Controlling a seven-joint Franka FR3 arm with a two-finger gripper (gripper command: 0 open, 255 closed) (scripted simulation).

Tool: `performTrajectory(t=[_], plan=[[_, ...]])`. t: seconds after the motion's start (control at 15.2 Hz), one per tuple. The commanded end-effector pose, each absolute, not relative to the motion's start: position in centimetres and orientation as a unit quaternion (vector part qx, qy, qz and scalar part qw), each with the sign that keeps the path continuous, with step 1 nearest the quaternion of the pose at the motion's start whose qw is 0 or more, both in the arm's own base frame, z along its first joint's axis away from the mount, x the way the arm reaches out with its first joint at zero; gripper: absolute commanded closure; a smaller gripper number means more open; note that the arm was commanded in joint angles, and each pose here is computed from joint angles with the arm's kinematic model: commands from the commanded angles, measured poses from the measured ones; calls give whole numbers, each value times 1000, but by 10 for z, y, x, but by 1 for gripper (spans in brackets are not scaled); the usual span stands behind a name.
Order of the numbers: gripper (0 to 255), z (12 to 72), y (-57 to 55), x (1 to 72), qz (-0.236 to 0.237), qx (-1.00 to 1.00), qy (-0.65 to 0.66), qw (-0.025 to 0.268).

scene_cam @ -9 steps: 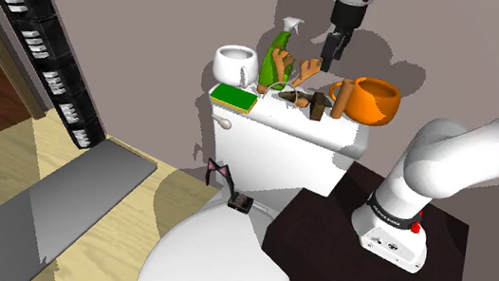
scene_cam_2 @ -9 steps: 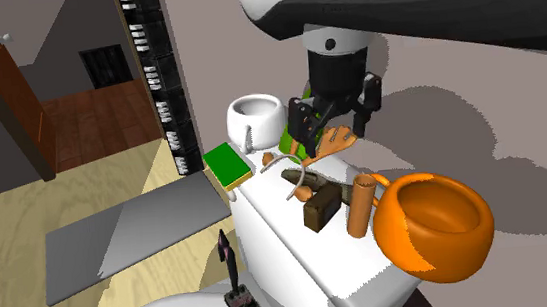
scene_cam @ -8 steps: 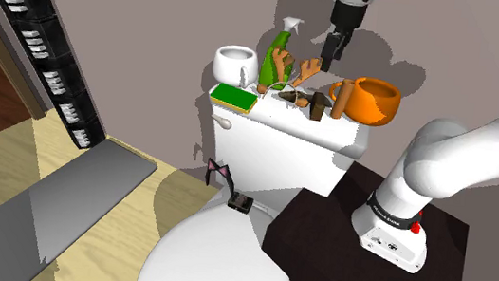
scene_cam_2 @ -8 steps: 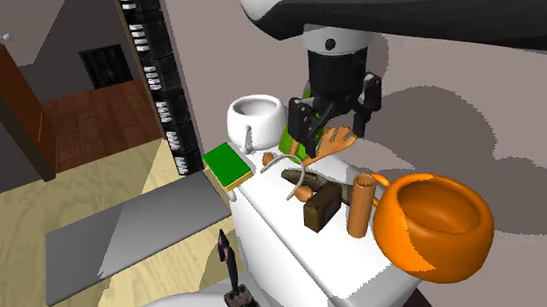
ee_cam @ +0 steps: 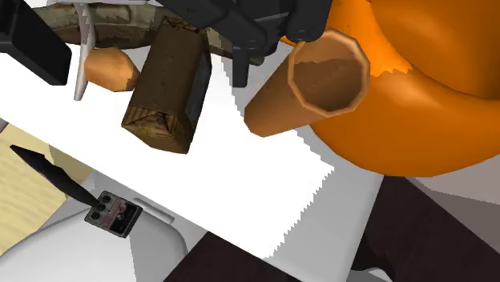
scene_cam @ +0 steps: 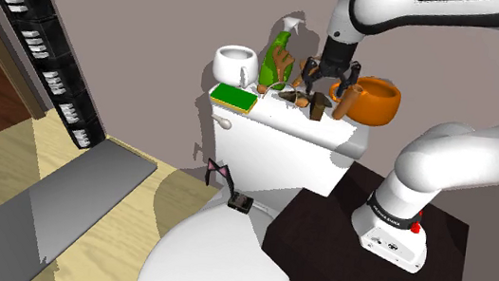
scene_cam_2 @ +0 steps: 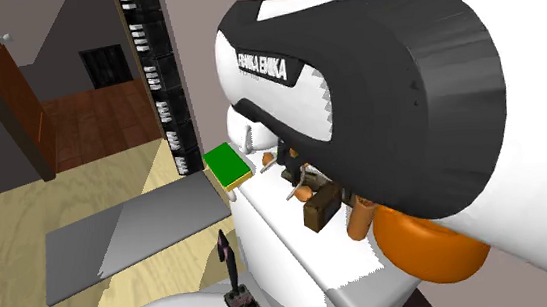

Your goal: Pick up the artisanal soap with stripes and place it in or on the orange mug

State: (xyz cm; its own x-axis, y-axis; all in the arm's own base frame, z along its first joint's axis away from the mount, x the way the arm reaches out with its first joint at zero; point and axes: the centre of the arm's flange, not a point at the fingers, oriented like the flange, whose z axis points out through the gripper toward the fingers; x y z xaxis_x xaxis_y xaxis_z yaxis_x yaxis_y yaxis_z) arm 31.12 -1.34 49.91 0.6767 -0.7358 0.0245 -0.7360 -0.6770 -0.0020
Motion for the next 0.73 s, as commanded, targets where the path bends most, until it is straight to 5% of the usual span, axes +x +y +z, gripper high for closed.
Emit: performTrajectory(t=[0.0, 0.66], plan=[[0, 484, -9, 309, 10, 888, -459, 0], [0, 449, -9, 309, 10, 888, -459, 0]])
